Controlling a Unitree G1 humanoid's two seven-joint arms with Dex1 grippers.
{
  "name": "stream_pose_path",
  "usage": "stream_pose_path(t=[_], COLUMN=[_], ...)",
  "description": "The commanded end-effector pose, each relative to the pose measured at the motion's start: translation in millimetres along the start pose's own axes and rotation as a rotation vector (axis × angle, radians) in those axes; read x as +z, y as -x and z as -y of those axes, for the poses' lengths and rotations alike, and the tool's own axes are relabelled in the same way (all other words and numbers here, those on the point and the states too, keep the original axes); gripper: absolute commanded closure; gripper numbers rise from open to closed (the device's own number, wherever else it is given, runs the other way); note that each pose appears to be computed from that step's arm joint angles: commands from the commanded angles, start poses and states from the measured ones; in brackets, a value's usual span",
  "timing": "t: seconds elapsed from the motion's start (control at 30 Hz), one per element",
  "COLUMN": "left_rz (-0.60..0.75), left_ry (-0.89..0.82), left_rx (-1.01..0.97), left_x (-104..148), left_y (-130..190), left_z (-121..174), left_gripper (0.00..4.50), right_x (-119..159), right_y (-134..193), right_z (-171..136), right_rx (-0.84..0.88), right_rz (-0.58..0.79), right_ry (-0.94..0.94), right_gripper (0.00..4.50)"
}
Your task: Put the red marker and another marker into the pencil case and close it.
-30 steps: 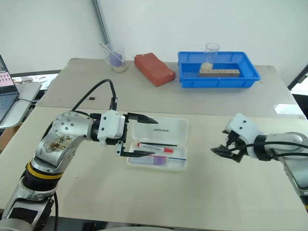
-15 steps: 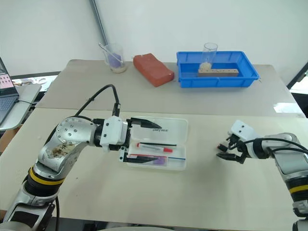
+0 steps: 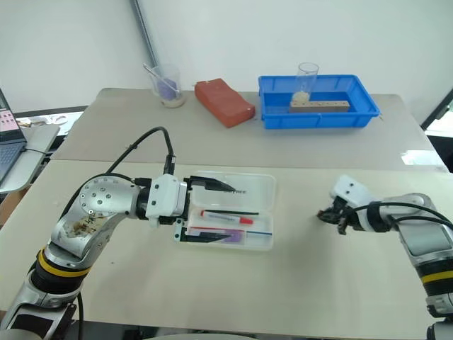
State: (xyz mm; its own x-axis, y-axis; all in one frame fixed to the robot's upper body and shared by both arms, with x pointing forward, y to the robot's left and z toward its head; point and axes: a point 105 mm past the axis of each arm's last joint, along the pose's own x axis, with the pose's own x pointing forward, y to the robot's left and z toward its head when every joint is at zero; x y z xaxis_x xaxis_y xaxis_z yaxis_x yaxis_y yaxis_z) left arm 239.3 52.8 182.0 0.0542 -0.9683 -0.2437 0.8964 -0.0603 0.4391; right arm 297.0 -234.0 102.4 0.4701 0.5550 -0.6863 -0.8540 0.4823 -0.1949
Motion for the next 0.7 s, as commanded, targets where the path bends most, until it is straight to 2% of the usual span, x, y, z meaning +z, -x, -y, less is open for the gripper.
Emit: stream_pose_path(t=[0.03, 0.13, 0.3, 0.7], left_rz=[-0.028, -0.094, -0.112, -0.118], left_ry=[0.001, 0.047, 0.045, 0.046], left_rx=[-0.053, -0.118, -0.115, -0.096], left_x=[0, -12, -14, -12], left_y=[10, 20, 22, 21], left_z=[12, 28, 31, 35], left_gripper=[0.0, 0.0, 0.0, 0.0], right_x=[57, 79, 82, 74], right_y=[-3, -11, -19, -43], right_z=[-35, -61, -84, -86], right_rx=[0.129, 0.218, 0.318, 0.36], right_rz=[0.138, 0.173, 0.152, 0.095], right_ry=[0.127, 0.205, 0.258, 0.336], right_gripper=[4.27, 4.27, 4.27, 4.27])
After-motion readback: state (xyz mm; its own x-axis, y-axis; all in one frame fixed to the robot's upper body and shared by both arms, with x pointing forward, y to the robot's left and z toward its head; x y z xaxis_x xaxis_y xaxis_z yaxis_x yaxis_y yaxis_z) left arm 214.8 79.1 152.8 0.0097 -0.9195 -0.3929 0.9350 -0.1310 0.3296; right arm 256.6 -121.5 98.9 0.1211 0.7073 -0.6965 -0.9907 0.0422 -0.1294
